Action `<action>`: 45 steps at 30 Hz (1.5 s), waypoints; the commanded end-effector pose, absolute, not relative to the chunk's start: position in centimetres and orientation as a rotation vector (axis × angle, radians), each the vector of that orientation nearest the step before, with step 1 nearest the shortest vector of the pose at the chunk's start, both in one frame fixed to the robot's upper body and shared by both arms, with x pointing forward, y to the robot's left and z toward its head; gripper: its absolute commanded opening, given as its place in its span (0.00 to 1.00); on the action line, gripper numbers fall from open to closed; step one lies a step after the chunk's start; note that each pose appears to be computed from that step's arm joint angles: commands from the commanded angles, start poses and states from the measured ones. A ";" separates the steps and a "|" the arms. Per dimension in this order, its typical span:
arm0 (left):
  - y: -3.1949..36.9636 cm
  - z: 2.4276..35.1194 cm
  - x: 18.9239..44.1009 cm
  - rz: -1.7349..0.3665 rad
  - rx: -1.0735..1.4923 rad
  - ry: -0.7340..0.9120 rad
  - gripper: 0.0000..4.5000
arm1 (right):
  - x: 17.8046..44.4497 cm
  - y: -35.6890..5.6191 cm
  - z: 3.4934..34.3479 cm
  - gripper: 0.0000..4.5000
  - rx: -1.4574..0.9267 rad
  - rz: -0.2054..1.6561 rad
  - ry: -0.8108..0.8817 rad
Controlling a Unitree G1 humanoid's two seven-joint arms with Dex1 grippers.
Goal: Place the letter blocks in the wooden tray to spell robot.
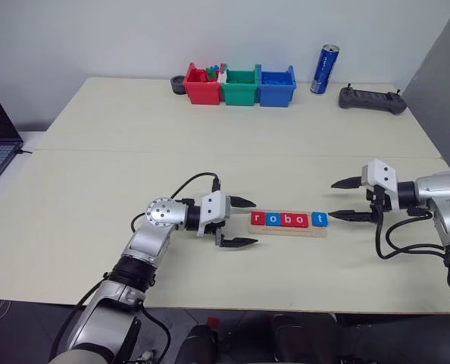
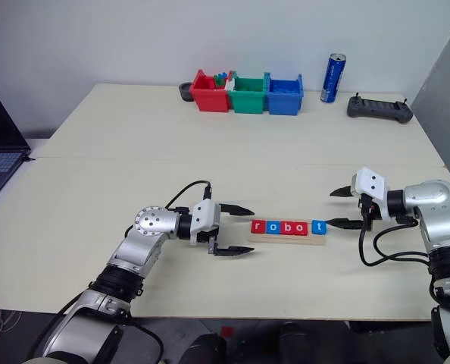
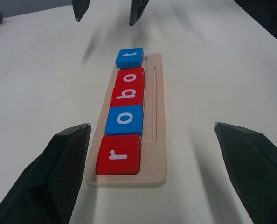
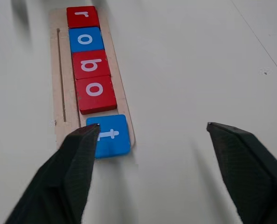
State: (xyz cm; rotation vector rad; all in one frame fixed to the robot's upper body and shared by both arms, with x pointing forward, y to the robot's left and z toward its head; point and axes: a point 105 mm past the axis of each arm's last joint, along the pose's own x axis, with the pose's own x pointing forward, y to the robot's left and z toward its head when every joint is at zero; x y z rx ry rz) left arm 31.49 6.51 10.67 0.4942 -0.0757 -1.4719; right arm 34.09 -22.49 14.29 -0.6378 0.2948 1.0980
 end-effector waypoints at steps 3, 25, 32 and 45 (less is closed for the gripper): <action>6.2 11.8 31.6 -1.482 0.514 -0.124 1.00 | 34.4 -22.7 13.9 0.40 -0.691 1.069 0.256; 6.5 11.7 31.4 -1.480 0.518 -0.120 1.00 | 33.8 -22.0 11.5 0.01 -0.758 1.103 0.276; 6.6 11.7 31.5 -1.473 0.516 -0.119 1.00 | 34.2 -22.0 11.5 0.01 -0.769 1.093 0.276; 6.9 11.8 31.6 -1.463 0.519 -0.116 1.00 | 33.0 -20.6 11.5 0.01 -0.740 1.169 0.268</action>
